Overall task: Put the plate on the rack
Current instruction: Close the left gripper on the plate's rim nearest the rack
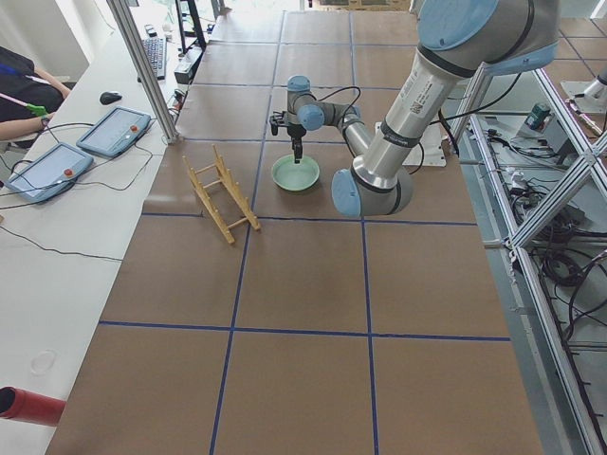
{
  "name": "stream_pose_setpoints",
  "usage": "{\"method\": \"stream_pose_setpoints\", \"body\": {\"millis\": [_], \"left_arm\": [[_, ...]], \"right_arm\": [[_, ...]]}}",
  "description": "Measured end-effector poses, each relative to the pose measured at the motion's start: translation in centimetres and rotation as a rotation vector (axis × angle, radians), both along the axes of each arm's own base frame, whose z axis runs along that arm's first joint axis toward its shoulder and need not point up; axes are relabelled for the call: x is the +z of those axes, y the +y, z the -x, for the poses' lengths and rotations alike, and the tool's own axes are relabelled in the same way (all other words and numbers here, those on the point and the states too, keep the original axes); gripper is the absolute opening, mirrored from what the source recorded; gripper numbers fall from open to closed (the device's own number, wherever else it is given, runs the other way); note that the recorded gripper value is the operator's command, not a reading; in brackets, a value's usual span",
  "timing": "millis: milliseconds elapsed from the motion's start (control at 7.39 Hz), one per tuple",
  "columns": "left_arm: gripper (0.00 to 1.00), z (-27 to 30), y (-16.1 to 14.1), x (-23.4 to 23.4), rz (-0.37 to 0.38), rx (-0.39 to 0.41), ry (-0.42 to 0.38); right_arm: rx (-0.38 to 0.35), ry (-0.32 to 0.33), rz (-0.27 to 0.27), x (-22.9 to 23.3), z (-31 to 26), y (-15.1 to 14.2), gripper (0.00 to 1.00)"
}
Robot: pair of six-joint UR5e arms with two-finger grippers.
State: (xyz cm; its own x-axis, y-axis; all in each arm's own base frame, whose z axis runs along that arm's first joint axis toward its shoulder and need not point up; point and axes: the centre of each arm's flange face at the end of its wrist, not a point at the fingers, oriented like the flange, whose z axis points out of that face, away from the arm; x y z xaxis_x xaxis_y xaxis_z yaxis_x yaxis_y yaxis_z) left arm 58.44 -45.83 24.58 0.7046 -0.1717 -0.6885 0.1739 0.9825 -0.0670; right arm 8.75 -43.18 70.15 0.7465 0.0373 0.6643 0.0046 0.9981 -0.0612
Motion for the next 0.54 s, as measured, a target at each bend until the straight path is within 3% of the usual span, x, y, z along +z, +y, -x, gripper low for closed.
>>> {"method": "stream_pose_setpoints", "body": {"millis": [271,406,541], "left_arm": [[0.55,-0.31,0.22,0.1,-0.005,0.006,0.004],[0.49,-0.34,0.24,0.1,-0.007,0.008,0.005],[0.35,-0.36,0.25,0.09,-0.009,0.009,0.006]], "right_arm": [[0.0,0.0,0.0,0.0,0.0,0.0,1.0],[0.0,0.0,0.0,0.0,-0.01,0.0,1.0],[0.0,0.0,0.0,0.0,-0.02,0.0,1.0]]}}
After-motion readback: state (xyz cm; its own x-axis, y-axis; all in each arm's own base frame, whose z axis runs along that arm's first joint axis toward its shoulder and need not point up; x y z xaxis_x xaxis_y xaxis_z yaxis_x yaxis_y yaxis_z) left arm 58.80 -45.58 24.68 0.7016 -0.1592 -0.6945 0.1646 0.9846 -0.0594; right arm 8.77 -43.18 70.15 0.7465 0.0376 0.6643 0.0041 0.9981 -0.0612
